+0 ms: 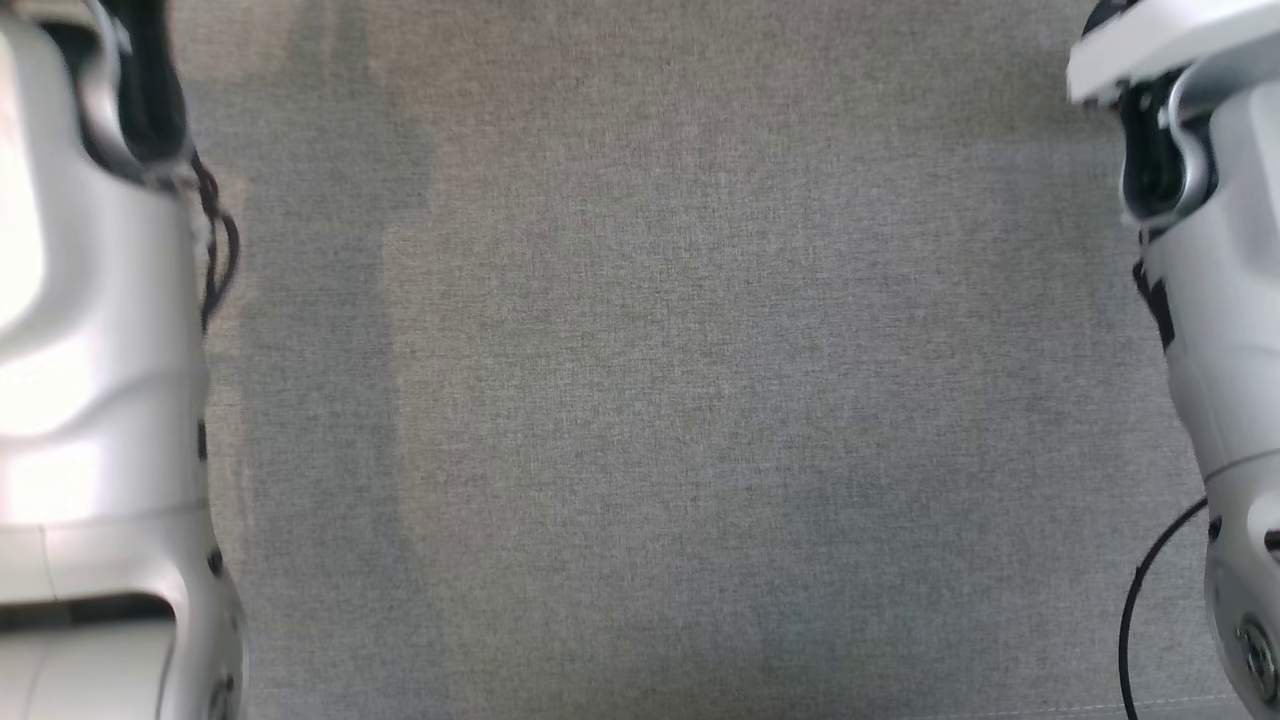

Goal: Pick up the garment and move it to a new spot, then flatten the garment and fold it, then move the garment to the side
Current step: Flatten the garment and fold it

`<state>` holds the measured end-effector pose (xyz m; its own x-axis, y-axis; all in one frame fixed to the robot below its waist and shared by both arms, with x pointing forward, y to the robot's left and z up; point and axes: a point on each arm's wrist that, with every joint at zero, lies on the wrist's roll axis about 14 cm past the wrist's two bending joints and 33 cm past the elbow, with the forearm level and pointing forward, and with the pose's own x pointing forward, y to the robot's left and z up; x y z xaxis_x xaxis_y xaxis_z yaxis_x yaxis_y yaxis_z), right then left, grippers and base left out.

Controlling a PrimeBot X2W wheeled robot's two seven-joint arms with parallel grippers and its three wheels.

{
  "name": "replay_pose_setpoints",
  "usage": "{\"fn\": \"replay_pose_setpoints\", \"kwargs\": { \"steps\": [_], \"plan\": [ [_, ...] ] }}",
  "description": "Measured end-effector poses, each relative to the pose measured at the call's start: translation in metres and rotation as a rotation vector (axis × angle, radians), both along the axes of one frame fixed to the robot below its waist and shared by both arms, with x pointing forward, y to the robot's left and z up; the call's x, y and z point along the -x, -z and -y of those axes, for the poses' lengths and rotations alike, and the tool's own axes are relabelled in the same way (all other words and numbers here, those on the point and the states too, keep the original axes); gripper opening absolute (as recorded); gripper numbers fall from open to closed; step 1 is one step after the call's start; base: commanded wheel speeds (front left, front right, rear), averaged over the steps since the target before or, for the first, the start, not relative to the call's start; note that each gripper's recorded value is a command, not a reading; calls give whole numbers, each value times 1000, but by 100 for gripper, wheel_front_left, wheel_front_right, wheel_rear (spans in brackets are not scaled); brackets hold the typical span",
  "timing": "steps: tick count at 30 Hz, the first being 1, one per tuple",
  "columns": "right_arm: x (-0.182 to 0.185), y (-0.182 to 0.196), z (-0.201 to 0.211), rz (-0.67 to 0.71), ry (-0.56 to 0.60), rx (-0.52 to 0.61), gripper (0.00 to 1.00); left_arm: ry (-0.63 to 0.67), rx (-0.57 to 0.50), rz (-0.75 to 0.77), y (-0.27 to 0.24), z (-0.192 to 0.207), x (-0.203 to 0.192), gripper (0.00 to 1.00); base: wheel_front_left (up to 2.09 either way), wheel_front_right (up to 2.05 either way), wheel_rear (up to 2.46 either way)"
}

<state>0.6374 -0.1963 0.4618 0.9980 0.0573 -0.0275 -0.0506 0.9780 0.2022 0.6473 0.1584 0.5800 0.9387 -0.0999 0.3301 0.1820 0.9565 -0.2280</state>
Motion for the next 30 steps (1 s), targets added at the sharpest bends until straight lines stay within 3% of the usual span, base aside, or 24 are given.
{"fn": "replay_pose_setpoints", "kwargs": {
  "steps": [11,16,21,24,30],
  "plan": [
    [61,2,-11,-55,-118,82,0,28,-143,-174,61,-18,98,0,0,0,0],
    [97,22,-17,-161,-197,158,0,105,-247,-262,88,-6,144,0,0,0,0],
    [125,28,3,-252,-238,278,0,201,-333,-307,101,16,184,0,0,0,0],
    [140,31,12,-311,-238,287,0,284,-378,-370,123,29,218,0,0,0,0],
    [163,24,15,-369,-284,316,0,306,-417,-385,122,19,249,0,0,0,0]
  ]
}}
